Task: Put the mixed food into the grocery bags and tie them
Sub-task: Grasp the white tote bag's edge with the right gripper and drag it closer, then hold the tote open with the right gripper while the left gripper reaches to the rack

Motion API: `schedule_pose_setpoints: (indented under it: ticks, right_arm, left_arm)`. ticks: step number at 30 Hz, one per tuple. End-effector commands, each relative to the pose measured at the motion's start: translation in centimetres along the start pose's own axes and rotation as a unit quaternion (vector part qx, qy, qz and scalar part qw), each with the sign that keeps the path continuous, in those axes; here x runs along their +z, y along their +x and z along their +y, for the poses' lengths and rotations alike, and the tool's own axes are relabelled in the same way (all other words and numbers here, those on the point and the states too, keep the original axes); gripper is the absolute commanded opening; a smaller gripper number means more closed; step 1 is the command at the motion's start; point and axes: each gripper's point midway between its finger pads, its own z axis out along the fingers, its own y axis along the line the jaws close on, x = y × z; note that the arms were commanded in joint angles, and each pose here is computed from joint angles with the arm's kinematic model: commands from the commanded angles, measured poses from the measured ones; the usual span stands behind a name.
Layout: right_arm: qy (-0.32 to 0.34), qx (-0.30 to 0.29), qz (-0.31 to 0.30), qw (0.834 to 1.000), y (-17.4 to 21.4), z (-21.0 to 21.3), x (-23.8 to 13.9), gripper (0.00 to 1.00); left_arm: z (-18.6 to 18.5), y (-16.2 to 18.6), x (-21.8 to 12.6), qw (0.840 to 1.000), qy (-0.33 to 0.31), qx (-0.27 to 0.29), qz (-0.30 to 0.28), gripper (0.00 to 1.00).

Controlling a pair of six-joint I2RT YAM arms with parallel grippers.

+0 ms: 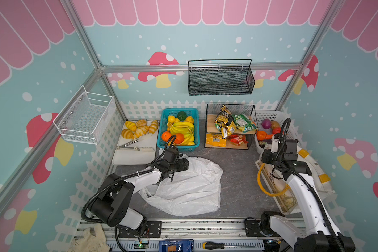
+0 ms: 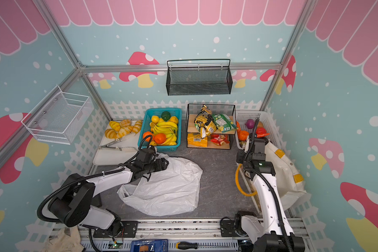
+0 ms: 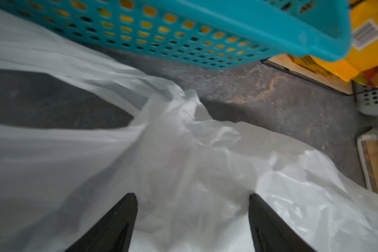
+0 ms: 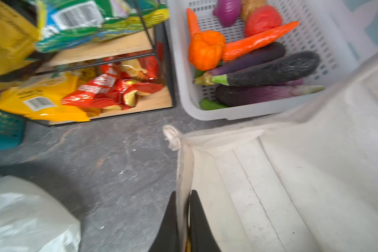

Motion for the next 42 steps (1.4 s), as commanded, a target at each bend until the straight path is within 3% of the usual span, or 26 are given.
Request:
schedule_pose_setpoints:
  ticks: [1,8,11,13,16,19,24,27,33,35,40,42]
  right_arm:
    - [-0.111,0.029,-0.011,0.993,-0.7,4.7,-1.6,0.0]
    - [-0.219,0.041,-0.015,0.975,-0.3,13.0,-0.6,0.03]
    - [-0.268,0.029,-0.01,0.963,-0.6,16.1,-0.4,0.16]
    - [-0.276,0.007,-0.016,0.961,-1.4,16.7,-1.1,0.33]
    - [-0.202,-0.042,-0.044,0.977,-3.4,14.1,-2.3,0.58]
    - [-0.141,-0.05,-0.064,0.987,-5.4,9.8,-3.0,0.71]
    - [0.008,-0.064,-0.065,0.996,-5.8,2.1,-2.3,0.84]
    - [0.026,-0.099,-0.037,0.994,-4.6,1.2,-0.9,0.89]
    - [0.02,-0.16,0.018,0.987,-3.6,1.4,2.8,0.9]
    - [0.02,-0.167,0.04,0.985,-3.4,1.3,4.1,0.86]
    - [0.023,-0.157,0.058,0.986,-2.8,1.0,5.2,0.49]
    - [0.033,-0.124,0.057,0.99,-2.4,-0.1,5.0,0.33]
  left_arm:
    - [2.5,-1.5,0.3,0.999,-0.029,-0.017,-0.026,0.82]
    - [1.4,-5.7,-1.7,0.996,-0.016,-0.032,-0.081,0.83]
    - [-0.3,-7.0,-3.4,0.994,0.007,-0.042,-0.102,0.84]
    - [-2.3,-7.5,-5.0,0.993,0.03,-0.035,-0.113,0.85]
    - [-6.4,-7.4,-7.7,0.99,0.067,0.0,-0.127,0.86]
    - [-11.0,-6.9,-10.1,0.984,0.116,0.036,-0.133,0.87]
    - [-18.0,-4.5,-11.9,0.97,0.206,0.095,-0.087,0.88]
    - [-19.8,-3.1,-11.7,0.965,0.221,0.124,-0.066,0.88]
    - [-19.4,-1.9,-10.9,0.965,0.209,0.147,-0.051,0.89]
    - [-19.1,-1.9,-11.0,0.965,0.203,0.155,-0.052,0.89]
    - [-17.6,-2.0,-11.1,0.969,0.176,0.163,-0.065,0.89]
    - [-17.1,-2.1,-11.3,0.969,0.168,0.163,-0.074,0.89]
